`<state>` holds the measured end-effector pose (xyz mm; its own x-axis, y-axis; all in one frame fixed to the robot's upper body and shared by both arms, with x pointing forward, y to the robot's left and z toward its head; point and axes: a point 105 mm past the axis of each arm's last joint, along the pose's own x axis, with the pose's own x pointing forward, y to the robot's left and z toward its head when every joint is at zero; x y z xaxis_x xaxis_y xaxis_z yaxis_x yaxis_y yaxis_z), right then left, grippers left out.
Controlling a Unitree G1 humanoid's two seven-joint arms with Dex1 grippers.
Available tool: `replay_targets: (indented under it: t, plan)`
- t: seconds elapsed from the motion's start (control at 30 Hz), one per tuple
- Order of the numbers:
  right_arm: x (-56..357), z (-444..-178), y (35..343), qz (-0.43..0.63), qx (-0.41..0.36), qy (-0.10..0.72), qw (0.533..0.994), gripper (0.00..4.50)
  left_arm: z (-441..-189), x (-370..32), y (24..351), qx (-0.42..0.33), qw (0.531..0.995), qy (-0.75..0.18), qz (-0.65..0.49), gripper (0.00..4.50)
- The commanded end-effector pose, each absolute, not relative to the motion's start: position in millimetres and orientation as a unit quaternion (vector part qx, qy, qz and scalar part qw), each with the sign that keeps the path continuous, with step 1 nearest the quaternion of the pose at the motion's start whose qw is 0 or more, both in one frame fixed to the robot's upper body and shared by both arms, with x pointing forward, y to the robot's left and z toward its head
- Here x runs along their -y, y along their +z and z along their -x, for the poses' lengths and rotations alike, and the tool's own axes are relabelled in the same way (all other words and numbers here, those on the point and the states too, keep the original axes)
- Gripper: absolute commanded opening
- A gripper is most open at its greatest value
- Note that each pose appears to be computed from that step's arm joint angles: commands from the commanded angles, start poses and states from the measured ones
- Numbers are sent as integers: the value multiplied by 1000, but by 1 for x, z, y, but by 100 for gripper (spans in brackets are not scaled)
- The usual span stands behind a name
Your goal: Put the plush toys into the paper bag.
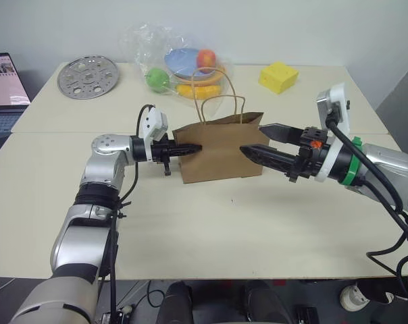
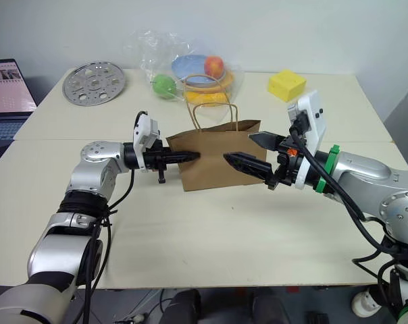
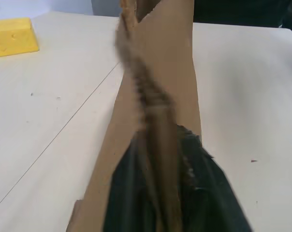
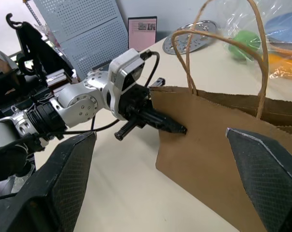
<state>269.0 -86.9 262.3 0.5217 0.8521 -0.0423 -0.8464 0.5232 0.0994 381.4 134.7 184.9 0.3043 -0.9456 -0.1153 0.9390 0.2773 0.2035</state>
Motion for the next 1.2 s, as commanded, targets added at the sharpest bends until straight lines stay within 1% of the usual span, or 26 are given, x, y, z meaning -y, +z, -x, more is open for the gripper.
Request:
replay_targets:
  t: [0.03,0.1,0.17,0.23,0.3,0.37,0.47,0.57,0.7,0.8,0.93,1.03,1.1,1.2]
  plan:
    - [92,-266,274,-19,-14,482,876,450,-380,-134,211,55,797,-590,-117,1]
    - [98,-267,276,-15,-10,472,881,450,-381,-135,215,52,800,-587,-111,1]
    - [115,-263,282,-1,-7,462,887,450,-371,-135,226,42,781,-618,-83,1]
    - [128,-253,283,19,-22,471,882,450,-353,-133,229,29,735,-672,-78,1]
    - [138,-245,280,37,-50,480,875,450,-345,-130,218,8,709,-698,-99,1]
    - [148,-238,278,47,-73,487,869,450,-343,-126,209,5,697,-709,-113,1]
    - [155,-233,277,55,-85,484,869,450,-340,-119,195,5,683,-719,-124,1]
    - [151,-230,273,51,-84,486,869,450,-341,-116,182,6,677,-722,-141,1]
    - [145,-231,264,45,-85,485,869,450,-351,-119,172,15,693,-705,-149,1]
    - [145,-232,262,45,-86,482,871,450,-354,-122,171,19,698,-699,-153,1]
    - [152,-237,266,39,-83,477,874,450,-340,-129,178,7,691,-710,-137,89]
    - [158,-243,266,38,-81,468,879,450,-331,-136,201,16,695,-708,-123,181]
    - [165,-246,266,47,-84,461,882,450,-324,-143,216,15,705,-699,-116,241]
    - [184,-256,266,61,-82,430,897,450,-324,-161,237,21,750,-652,-112,327]
